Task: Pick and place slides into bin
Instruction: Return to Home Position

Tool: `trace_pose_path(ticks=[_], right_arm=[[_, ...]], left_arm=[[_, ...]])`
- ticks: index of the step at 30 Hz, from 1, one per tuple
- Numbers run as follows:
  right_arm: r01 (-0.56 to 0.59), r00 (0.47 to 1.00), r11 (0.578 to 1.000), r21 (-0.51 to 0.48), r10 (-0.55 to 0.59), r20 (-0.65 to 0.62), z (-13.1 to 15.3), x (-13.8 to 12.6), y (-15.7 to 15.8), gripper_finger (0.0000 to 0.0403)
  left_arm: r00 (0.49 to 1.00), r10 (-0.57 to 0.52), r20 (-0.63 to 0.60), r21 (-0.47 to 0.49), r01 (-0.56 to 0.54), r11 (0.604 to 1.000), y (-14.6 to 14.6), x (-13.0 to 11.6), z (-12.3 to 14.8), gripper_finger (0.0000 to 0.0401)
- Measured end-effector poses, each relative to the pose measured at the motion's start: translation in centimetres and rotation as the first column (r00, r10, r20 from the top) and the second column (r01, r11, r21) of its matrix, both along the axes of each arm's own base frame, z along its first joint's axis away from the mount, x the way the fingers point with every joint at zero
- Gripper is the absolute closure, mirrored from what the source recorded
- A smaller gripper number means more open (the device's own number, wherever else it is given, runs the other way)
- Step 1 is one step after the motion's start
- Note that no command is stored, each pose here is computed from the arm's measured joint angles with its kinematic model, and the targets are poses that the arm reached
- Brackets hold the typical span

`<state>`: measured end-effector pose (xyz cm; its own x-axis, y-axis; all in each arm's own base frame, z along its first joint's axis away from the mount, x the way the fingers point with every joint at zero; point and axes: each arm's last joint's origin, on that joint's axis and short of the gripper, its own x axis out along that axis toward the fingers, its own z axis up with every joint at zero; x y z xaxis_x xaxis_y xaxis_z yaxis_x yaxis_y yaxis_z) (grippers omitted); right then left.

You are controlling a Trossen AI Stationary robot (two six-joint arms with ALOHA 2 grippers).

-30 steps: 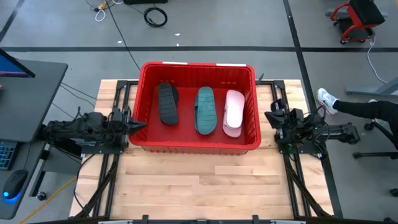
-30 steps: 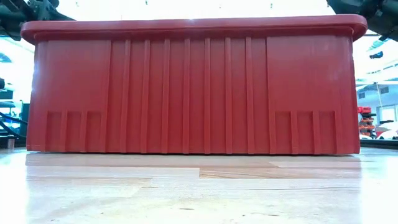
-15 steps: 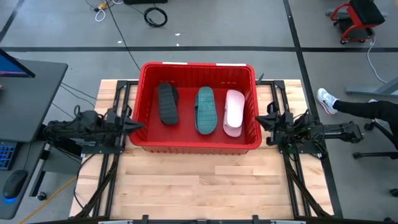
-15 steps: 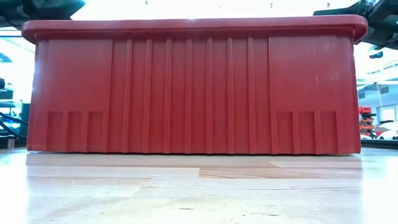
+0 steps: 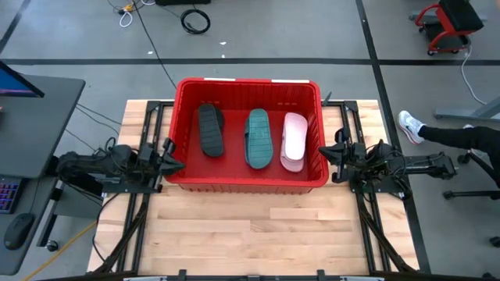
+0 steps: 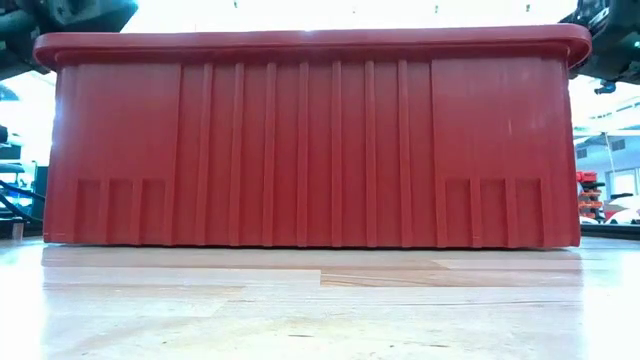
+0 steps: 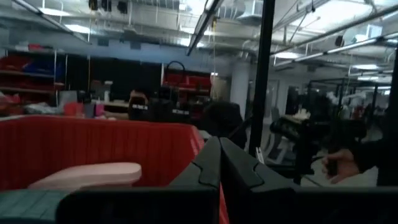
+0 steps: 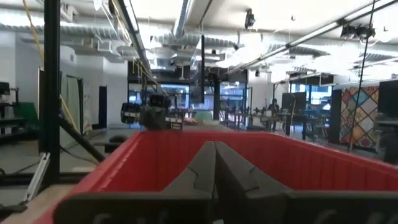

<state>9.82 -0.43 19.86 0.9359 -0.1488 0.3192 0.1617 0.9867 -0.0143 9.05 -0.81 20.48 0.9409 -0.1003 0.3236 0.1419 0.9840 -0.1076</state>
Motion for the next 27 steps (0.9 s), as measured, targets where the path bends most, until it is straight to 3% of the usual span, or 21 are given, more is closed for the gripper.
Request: trace_pose_path(ticks=[5, 15, 27], right_arm=[[0.027, 0.997, 0.999, 0.025, -0.026, -0.067, -0.65, 0.18, -0.09, 0.0389], [0.027, 0.996, 0.999, 0.028, -0.024, -0.082, -0.71, 0.20, -0.09, 0.0389], [0.027, 0.997, 0.999, 0.026, -0.025, -0.075, -0.25, 0.12, -0.09, 0.0389]], left_arm=[[1.000, 0.022, -0.015, 0.066, -0.021, 0.998, 0.00, -0.02, 0.08, 0.0375], [0.995, 0.101, 0.001, 0.227, -0.099, 0.969, 0.08, 0.00, 0.03, 0.0364], [0.994, 0.105, 0.007, 0.234, -0.104, 0.967, 0.08, -0.01, 0.07, 0.0375]])
